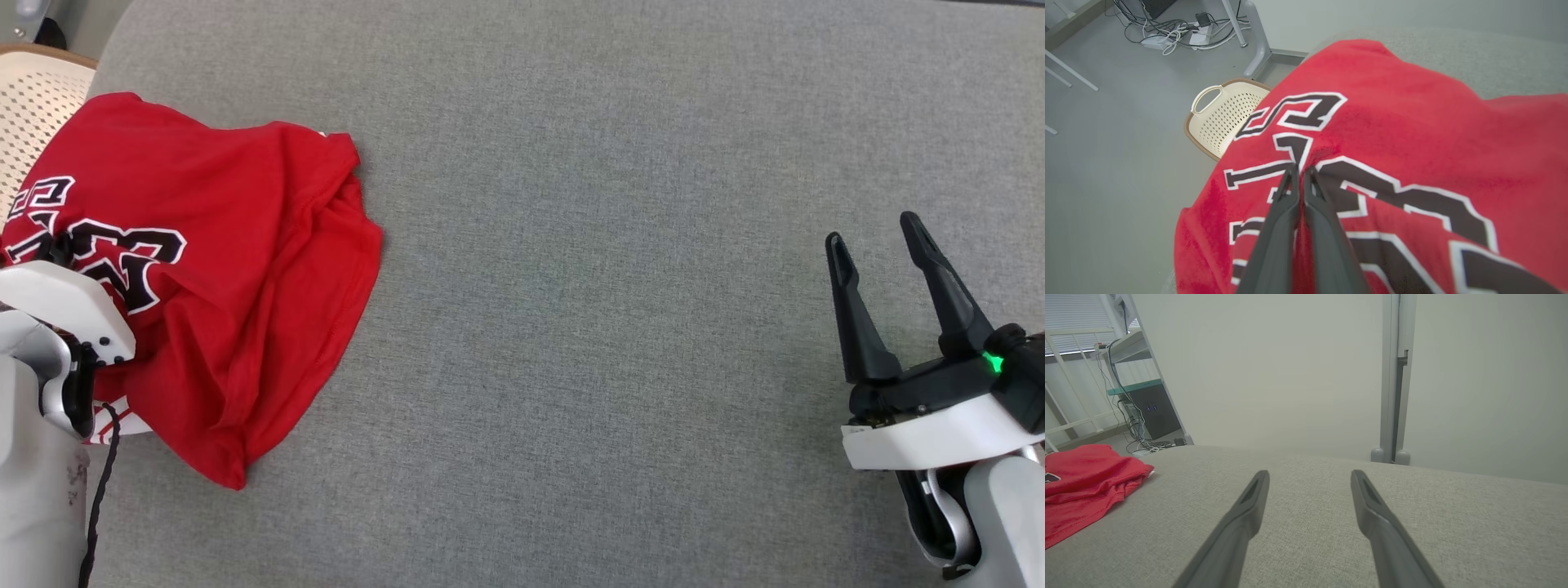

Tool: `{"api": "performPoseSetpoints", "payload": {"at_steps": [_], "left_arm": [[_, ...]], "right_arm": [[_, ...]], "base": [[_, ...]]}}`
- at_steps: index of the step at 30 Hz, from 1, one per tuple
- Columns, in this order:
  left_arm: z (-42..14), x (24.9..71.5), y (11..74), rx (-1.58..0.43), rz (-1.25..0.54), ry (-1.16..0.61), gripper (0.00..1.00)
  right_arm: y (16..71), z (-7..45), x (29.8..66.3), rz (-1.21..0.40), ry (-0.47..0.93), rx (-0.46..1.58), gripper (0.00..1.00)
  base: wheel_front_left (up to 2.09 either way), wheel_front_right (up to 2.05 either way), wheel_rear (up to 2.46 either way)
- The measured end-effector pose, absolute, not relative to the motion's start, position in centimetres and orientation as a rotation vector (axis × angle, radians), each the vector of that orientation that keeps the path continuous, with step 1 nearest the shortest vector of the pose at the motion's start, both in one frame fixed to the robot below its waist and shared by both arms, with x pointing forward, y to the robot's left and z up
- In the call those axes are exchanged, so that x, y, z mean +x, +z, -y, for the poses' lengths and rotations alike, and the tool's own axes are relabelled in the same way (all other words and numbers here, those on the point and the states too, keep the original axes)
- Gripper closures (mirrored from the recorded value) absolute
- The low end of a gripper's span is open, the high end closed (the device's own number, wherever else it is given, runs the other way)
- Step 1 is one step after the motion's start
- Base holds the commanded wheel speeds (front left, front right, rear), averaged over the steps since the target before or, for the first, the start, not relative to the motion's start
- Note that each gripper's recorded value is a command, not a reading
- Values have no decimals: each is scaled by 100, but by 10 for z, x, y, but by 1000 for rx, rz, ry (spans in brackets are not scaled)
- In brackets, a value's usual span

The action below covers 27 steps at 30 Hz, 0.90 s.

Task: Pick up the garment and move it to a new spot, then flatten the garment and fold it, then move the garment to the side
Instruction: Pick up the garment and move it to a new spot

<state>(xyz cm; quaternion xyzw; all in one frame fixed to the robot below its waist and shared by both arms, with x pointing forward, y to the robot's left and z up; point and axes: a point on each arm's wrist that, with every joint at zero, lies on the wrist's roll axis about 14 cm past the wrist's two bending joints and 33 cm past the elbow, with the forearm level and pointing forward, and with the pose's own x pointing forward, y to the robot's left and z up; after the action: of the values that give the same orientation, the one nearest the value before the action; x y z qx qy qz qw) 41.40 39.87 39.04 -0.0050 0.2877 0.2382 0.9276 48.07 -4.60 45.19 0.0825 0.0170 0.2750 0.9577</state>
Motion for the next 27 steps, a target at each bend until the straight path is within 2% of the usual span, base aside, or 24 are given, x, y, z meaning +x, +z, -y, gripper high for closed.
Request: {"api": "performPoseSetpoints", "payload": {"at_steps": [8, 17, 27], "left_arm": [[-413, 420, 452, 52, -345, 507, 100], [-400, 430, 584, 76, 100, 443, 100], [-364, 426, 645, 72, 231, 361, 100]], "right_arm": [[466, 32, 468, -17, 581, 176, 0], [500, 22, 450, 48, 575, 205, 0], [515, 22, 439, 81, 557, 216, 0]], "base": [[0, 0, 0], [0, 0, 0], [0, 0, 0]]}}
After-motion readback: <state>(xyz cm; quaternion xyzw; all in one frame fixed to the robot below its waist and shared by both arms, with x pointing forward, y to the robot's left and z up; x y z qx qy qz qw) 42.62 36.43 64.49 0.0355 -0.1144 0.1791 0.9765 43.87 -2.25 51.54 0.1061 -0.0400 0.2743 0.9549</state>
